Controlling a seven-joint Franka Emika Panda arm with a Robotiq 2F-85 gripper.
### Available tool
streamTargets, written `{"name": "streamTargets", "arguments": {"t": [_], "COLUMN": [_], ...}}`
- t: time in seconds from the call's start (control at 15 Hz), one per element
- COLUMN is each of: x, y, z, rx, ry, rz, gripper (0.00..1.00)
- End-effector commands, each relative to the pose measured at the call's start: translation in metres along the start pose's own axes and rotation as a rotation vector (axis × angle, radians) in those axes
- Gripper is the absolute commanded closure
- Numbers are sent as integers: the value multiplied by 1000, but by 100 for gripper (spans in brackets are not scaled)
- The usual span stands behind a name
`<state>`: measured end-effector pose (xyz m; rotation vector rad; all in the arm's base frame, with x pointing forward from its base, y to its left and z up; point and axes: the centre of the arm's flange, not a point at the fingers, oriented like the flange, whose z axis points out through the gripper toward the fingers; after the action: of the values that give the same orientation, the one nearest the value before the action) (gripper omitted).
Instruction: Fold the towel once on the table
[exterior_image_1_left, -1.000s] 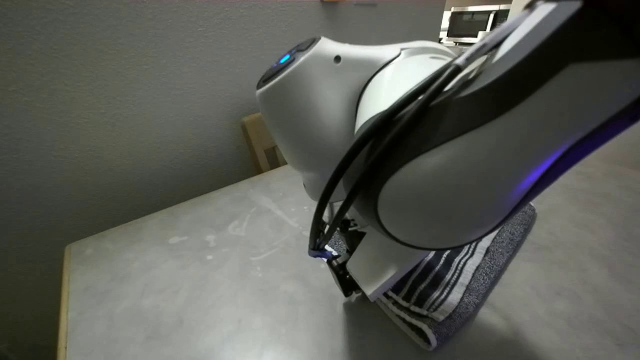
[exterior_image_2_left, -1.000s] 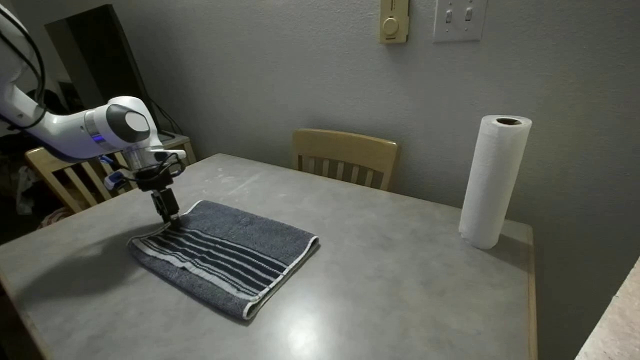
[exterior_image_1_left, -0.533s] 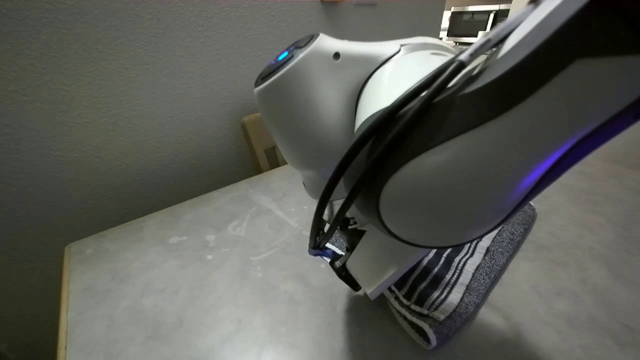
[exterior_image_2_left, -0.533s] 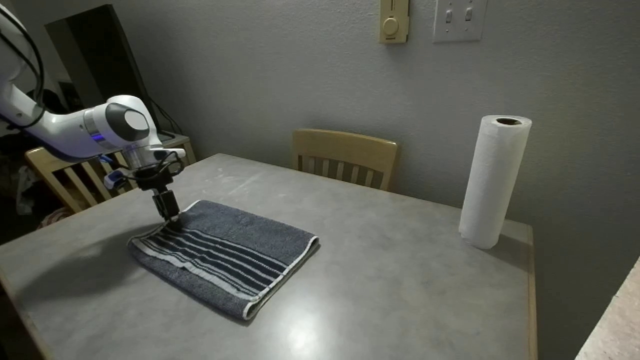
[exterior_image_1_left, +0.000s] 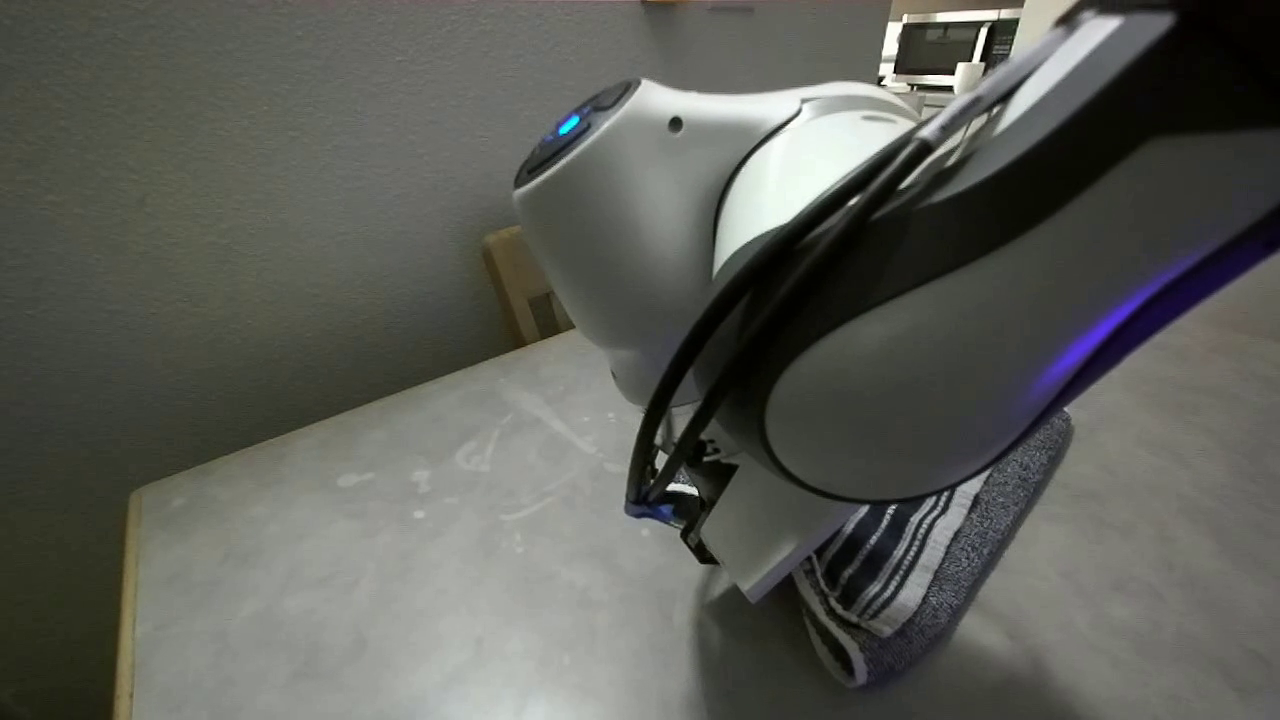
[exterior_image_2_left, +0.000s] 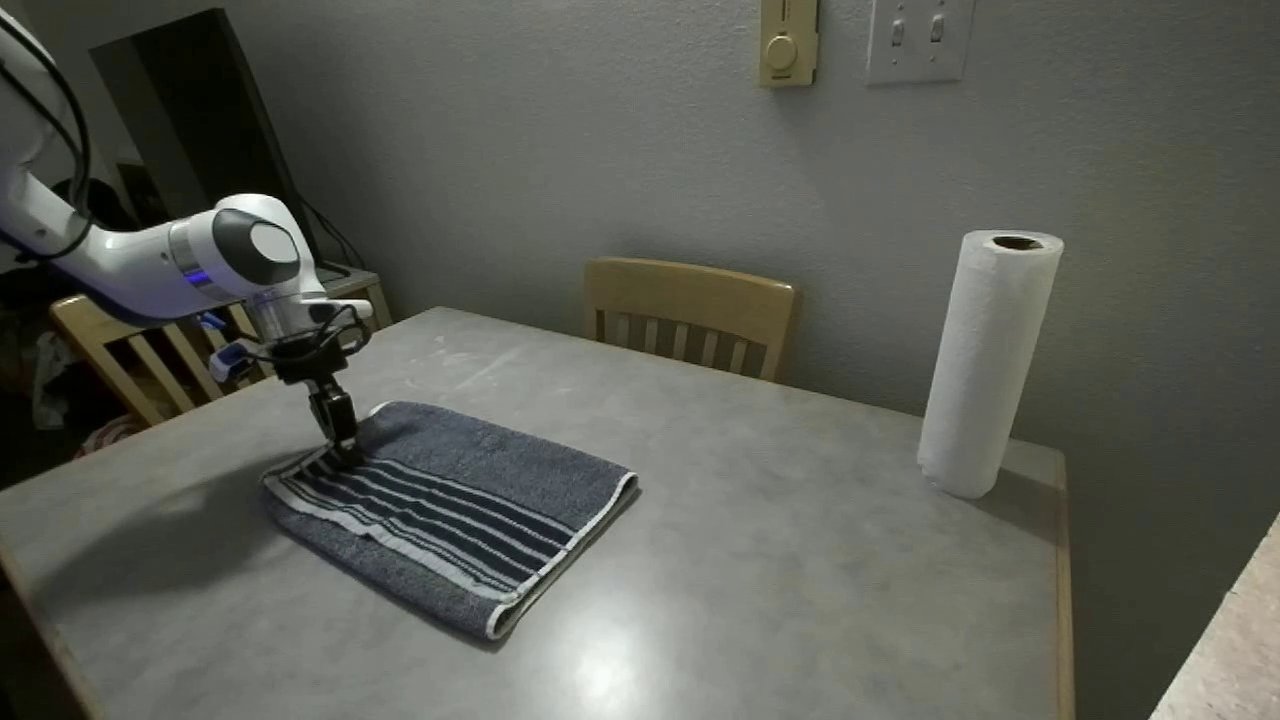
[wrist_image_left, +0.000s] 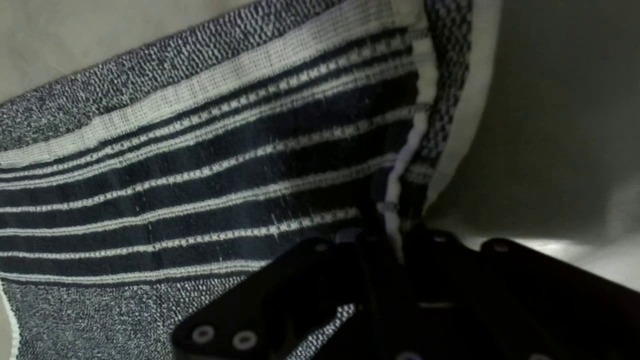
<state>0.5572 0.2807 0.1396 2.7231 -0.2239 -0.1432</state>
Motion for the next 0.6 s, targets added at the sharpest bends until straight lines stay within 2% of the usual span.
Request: {"name": "streamTargets", "arguments": {"t": [0.0,0.27,0.53], "x": [0,3,7], "y": [4,3,0], "z": [0,-9,-24], "rx": [23,71,158], "ry": [27,61,123], "rz": [-47,-108,-194], "gripper": [100,98,98]}}
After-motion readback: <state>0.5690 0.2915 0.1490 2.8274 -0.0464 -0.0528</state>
